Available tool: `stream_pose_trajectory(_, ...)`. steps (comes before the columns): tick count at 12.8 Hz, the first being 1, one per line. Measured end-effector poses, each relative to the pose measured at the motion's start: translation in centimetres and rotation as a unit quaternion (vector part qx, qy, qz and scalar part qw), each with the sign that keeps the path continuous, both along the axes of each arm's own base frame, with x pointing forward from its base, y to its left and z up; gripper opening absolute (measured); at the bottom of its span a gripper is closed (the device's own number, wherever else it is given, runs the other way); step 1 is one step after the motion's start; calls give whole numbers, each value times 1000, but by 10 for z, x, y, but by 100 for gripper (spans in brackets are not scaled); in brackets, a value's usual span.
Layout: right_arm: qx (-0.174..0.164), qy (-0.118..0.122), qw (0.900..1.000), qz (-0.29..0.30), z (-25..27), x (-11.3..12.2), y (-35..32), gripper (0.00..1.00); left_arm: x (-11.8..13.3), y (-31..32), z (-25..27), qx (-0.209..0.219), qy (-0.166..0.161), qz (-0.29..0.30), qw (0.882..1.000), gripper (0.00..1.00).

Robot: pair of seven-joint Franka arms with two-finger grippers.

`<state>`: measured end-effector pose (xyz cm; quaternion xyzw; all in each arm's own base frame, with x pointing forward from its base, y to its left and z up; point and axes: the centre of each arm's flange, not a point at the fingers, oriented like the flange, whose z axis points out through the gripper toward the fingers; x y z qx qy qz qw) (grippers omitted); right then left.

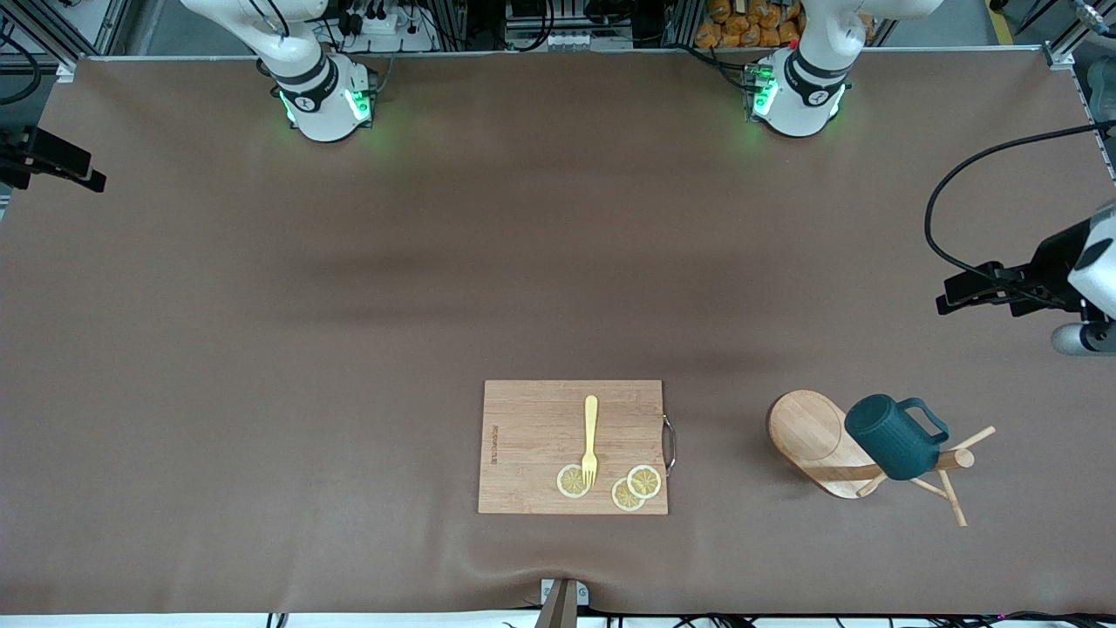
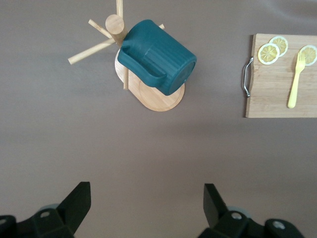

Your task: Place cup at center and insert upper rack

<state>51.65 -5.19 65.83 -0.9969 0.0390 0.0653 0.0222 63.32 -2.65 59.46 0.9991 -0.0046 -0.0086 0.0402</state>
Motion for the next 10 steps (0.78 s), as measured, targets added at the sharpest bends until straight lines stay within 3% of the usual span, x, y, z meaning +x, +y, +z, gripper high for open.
stream_pose_trajectory(4,0,0,1000,-6,0,-1,-6,100,-15,-16,26,1,-13,-21,1000,100)
stream_pose_trajectory(8,-1,0,1000,-7,0,-1,-7,100,-41,-25,41,-8,4,-34,999,100)
stream_pose_trajectory(10,-1,0,1000,-12,0,-1,-12,100,-50,-37,35,24,14,-31,999,100)
